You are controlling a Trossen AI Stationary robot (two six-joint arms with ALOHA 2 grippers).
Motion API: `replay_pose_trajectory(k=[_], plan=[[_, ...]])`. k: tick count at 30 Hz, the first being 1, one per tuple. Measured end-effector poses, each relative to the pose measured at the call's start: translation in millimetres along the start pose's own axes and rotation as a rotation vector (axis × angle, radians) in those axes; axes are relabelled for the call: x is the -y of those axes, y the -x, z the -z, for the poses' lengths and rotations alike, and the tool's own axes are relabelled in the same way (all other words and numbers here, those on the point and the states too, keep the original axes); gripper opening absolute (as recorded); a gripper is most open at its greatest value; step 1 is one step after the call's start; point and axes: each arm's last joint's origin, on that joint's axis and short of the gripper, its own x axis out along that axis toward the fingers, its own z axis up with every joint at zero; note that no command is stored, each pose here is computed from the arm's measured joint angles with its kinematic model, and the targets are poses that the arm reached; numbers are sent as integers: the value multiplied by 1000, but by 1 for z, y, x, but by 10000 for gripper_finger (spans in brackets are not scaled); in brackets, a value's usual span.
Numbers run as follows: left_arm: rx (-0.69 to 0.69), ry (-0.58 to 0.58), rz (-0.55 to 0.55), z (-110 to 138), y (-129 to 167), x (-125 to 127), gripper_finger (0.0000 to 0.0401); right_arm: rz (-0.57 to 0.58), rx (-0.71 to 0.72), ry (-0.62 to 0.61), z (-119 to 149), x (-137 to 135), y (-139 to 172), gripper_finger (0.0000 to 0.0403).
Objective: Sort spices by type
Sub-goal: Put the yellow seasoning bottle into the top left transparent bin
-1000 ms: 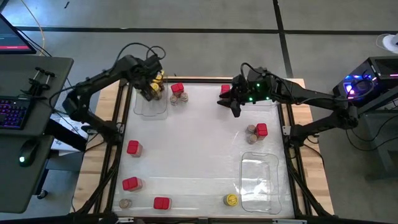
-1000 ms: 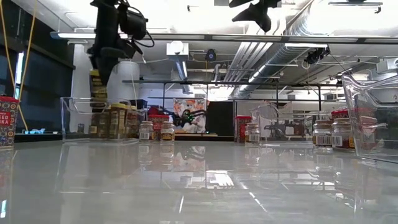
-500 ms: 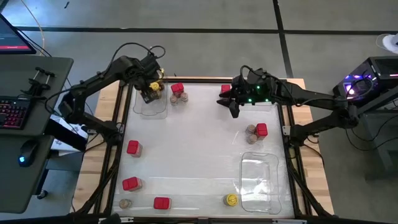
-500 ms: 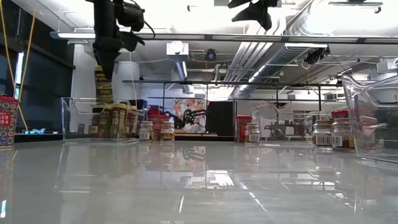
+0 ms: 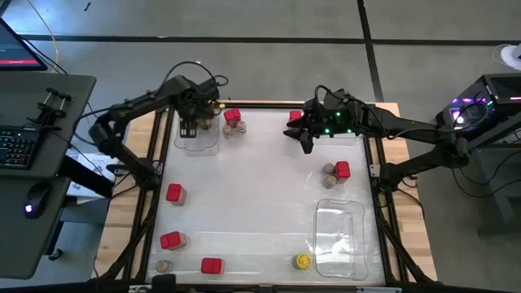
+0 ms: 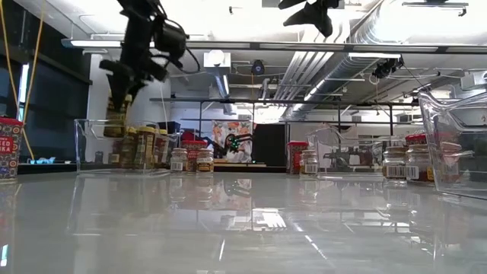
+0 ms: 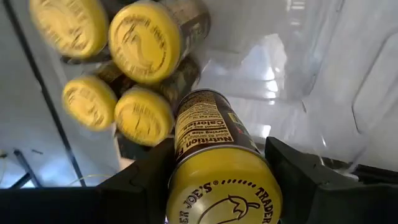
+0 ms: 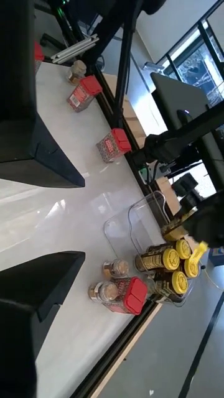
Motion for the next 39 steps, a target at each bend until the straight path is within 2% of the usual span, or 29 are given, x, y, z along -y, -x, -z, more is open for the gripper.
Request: replay_pose_trajectory(k=[6, 11, 14, 20, 27, 39], plan=[[-26, -55, 87, -18, -21, -2, 192, -1, 0, -25, 0, 0, 0, 172], [47, -79, 143, -22, -24, -5, 191, -1, 0, -28, 0, 0, 0, 172], [87, -53, 166, -20, -26, -11, 192, -1, 0, -29, 0, 0, 0, 172], [68, -9, 189, -9, -38, -22, 192, -1, 0, -45, 0, 0, 0, 172], [14, 47, 241, 0, -63, -18, 203, -1, 0, -45, 0, 0, 0, 172], [-22, 72, 206, 1, -68, -16, 222, -1, 0, -44, 0, 0, 0, 172]])
